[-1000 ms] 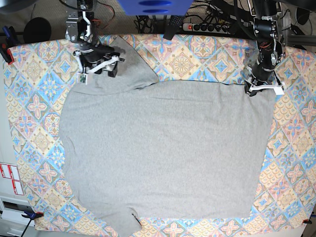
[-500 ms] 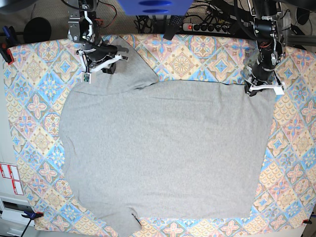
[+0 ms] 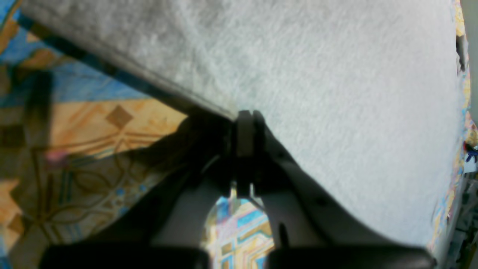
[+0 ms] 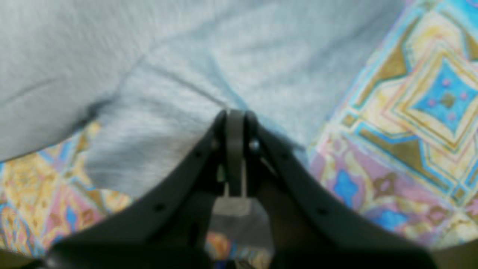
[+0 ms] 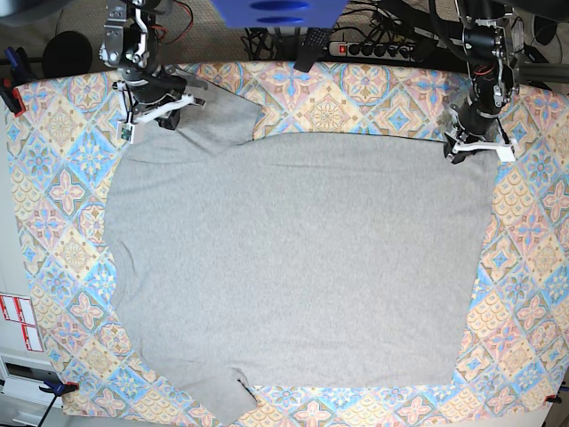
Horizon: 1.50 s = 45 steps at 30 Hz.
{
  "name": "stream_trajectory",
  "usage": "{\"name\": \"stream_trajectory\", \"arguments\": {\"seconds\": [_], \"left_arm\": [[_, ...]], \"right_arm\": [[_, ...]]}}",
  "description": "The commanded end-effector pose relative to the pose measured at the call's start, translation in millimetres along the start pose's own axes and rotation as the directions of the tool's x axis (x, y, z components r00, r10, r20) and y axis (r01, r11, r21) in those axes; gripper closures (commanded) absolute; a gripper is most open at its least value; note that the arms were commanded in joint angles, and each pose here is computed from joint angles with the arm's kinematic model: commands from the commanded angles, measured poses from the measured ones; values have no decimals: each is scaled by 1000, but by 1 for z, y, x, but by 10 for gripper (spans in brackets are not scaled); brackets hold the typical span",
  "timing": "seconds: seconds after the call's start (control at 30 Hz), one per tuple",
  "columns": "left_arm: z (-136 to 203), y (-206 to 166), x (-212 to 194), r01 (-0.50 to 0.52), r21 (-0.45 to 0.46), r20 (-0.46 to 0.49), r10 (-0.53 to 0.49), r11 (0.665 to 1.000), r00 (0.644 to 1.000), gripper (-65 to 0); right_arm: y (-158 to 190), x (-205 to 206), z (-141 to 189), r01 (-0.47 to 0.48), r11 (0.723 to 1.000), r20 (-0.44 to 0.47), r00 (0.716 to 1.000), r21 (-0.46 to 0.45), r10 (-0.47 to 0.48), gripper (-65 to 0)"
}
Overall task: Fold the T-shirt properly
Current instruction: 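Drag the gripped edge toward the hem with both grippers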
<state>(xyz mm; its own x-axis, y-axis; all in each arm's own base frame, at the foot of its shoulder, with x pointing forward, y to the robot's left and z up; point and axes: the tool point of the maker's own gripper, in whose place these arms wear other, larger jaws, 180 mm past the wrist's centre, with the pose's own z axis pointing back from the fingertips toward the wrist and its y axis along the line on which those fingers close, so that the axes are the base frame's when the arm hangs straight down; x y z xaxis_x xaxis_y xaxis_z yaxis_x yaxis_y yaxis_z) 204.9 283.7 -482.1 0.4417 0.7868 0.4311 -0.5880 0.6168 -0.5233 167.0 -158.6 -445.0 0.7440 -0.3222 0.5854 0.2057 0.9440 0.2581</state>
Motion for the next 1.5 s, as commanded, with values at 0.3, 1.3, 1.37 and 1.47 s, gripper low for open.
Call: {"name": "stream_trajectory", "arguments": {"seconds": [0.3,1.3,1.37,1.47], "left_arm": [[30,13,-5,90,36,-24,-89,995,996,0],[18,-127,85,204,-218,209,-159,954,965,0],[13,-139,93,238,-215,215,-191,947,958,0],[-1,-142,97,230,-199,211,-188,953,959,0]], "right_arm": [[-8,2,18,-57,998,11,998,34,57,-4],[40,141,-21,-104,987,251,966,123,71,-4],[40,146,-31,-91,988,247,967,126,58,-4],[43,161,-42,-81,988,258,965,134,44,-4]]}}
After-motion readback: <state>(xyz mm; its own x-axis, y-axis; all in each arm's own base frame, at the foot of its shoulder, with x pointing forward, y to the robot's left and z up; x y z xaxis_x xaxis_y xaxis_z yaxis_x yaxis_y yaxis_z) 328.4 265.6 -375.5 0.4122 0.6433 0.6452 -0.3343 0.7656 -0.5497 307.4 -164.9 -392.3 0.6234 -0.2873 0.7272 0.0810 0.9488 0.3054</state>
